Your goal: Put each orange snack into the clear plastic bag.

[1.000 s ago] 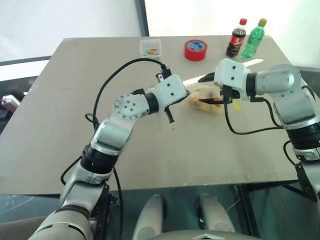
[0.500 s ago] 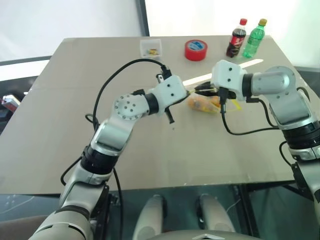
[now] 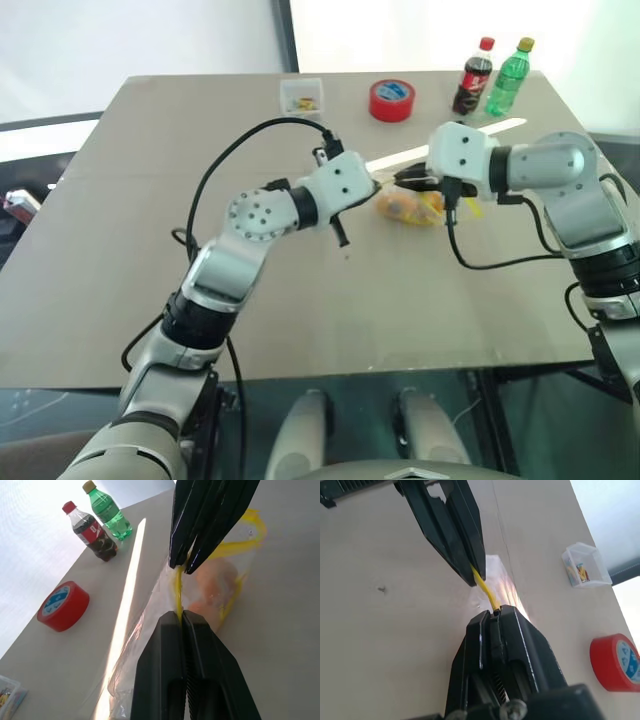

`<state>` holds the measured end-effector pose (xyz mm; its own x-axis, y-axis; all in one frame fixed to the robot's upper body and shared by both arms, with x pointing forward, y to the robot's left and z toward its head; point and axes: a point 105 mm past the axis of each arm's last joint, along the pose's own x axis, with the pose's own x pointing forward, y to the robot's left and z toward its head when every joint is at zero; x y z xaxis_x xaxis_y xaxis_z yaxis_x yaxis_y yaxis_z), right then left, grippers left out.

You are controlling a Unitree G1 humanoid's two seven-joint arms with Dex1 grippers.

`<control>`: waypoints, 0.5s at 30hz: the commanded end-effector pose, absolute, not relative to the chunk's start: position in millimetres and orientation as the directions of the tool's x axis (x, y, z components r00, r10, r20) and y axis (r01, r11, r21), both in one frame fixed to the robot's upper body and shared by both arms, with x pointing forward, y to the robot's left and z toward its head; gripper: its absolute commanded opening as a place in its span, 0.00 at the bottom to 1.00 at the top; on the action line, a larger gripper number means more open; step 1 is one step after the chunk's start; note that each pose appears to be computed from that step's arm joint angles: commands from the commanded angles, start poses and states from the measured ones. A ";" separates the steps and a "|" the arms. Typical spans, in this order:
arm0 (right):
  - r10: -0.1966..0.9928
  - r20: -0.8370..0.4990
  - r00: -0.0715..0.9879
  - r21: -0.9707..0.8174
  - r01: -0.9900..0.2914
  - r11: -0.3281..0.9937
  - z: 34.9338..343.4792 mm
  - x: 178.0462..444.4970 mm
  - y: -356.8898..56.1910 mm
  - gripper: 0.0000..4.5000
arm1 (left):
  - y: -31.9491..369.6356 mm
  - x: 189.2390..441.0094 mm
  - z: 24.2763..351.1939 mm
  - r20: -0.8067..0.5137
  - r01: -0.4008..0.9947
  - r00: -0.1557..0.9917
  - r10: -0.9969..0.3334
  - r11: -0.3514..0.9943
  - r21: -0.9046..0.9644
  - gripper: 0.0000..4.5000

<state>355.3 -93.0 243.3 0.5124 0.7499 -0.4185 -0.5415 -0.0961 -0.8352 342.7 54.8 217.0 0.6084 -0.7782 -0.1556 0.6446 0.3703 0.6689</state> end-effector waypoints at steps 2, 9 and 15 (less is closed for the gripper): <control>0.671 -0.401 0.624 -0.862 -0.505 -0.045 253.1 366.4 -124.2 0.03 | 73.9 347.4 228.0 -0.107 0.576 0.656 -0.747 0.404 0.711 0.00; 0.567 -0.429 0.703 -0.859 -0.511 -0.017 245.9 373.4 -157.9 0.03 | 86.7 352.8 230.6 -0.049 0.529 0.685 -0.727 0.451 0.719 0.00; 0.480 -0.446 0.755 -0.858 -0.514 0.012 241.7 374.2 -188.3 0.03 | 88.6 357.1 225.7 -0.051 0.529 0.683 -0.728 0.445 0.723 0.00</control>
<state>373.1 -171.3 223.4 0.6954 0.5218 -0.4941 -0.5643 -0.0291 -0.8250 355.3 79.2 212.2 0.6563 -0.7472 -0.1045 0.5835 0.4150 0.6980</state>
